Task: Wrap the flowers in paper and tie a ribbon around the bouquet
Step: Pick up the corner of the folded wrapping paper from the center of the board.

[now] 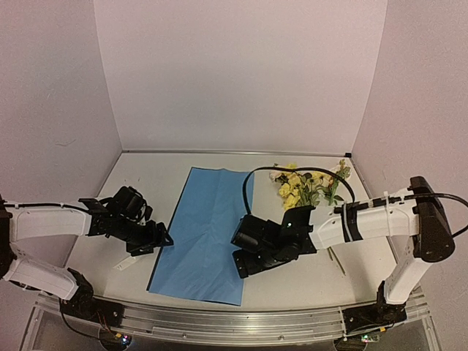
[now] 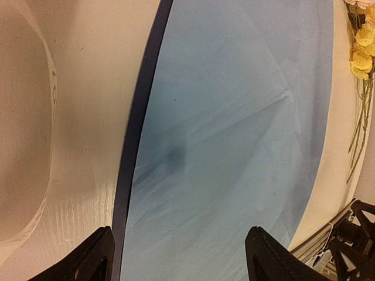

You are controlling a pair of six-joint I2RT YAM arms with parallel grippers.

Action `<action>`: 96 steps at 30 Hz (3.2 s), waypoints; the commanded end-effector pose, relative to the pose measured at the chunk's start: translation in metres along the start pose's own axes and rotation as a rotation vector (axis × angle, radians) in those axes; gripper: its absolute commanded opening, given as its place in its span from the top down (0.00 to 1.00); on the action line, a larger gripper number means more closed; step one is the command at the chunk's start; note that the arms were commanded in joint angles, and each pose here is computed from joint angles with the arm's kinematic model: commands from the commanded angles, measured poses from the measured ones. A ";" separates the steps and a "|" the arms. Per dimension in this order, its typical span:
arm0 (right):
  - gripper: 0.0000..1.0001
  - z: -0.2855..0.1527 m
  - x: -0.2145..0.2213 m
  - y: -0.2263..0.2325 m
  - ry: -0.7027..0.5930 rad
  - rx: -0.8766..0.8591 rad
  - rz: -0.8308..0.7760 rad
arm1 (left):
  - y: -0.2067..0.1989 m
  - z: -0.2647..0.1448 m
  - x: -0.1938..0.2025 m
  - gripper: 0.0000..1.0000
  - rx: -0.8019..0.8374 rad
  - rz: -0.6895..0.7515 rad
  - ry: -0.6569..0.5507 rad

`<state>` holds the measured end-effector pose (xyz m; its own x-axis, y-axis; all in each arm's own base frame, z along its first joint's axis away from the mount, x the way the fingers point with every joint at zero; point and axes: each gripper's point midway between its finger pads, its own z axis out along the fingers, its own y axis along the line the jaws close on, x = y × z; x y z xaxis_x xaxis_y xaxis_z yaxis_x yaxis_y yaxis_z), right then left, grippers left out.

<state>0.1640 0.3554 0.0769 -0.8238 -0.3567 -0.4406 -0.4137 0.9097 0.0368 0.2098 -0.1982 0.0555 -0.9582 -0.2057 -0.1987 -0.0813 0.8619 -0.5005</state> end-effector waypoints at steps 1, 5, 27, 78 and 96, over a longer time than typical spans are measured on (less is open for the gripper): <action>0.08 -0.020 -0.006 0.045 -0.102 0.006 -0.285 | 0.003 -0.001 0.005 0.20 0.020 -0.031 -0.009; 0.08 -0.018 0.002 0.080 -0.097 -0.014 -0.480 | 0.004 -0.001 0.006 0.21 0.021 -0.043 -0.007; 0.17 0.014 0.044 0.111 -0.036 0.157 -0.820 | 0.009 -0.020 0.007 0.20 -0.003 -0.028 -0.035; 0.23 0.015 0.023 0.091 -0.389 0.252 -1.010 | -0.024 0.000 -0.037 0.26 0.266 -0.159 0.031; 0.23 0.030 0.008 0.098 -0.436 0.415 -1.090 | 0.004 0.040 -0.028 0.28 0.179 -0.202 0.094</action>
<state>0.1219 0.4358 0.0387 0.0852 -0.9426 -0.3228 -0.6442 0.1951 -0.7396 0.2413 -0.2103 0.0313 -0.9524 -0.3048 0.0116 -0.2308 0.6952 -0.6808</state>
